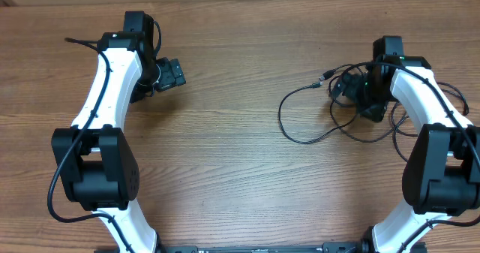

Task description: Untangle cables

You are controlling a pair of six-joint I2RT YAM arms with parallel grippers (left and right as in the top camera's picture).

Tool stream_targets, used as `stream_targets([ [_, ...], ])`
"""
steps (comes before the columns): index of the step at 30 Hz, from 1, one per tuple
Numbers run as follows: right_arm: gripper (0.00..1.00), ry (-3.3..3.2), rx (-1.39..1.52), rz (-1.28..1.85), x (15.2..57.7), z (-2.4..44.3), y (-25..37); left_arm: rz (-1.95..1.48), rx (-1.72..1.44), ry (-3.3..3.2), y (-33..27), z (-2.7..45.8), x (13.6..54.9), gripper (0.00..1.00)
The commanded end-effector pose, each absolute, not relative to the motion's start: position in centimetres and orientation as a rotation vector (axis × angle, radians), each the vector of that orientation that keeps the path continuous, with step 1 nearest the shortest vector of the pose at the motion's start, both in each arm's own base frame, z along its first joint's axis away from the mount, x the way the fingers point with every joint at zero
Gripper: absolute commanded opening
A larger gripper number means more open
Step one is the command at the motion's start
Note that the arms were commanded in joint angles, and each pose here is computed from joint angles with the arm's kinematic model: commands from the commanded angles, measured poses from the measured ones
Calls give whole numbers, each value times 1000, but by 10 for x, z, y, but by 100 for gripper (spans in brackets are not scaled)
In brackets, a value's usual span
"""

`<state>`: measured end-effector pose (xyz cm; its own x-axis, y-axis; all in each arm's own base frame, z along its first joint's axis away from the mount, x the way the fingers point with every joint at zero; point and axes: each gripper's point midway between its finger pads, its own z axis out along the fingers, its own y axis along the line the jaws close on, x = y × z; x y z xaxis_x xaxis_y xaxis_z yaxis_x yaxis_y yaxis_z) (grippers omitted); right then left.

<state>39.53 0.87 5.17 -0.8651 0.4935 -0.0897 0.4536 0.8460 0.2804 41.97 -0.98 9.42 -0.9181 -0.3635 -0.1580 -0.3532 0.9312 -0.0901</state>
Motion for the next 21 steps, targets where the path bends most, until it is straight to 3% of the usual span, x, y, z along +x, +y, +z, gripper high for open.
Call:
stream_targets([
  [1,100,2781,659,406,415,64,9,-77,-517,2912,-11,97,422,99],
  [10,100,2607,612,336,454,79,-5,-77,-517,2912,-11,97,422,99],
  [15,100,2579,727,18,447,74,-47,-78,-517,2911,-11,97,422,100],
  [21,100,2608,784,-44,434,70,-53,-78,-517,2911,-11,97,422,100],
])
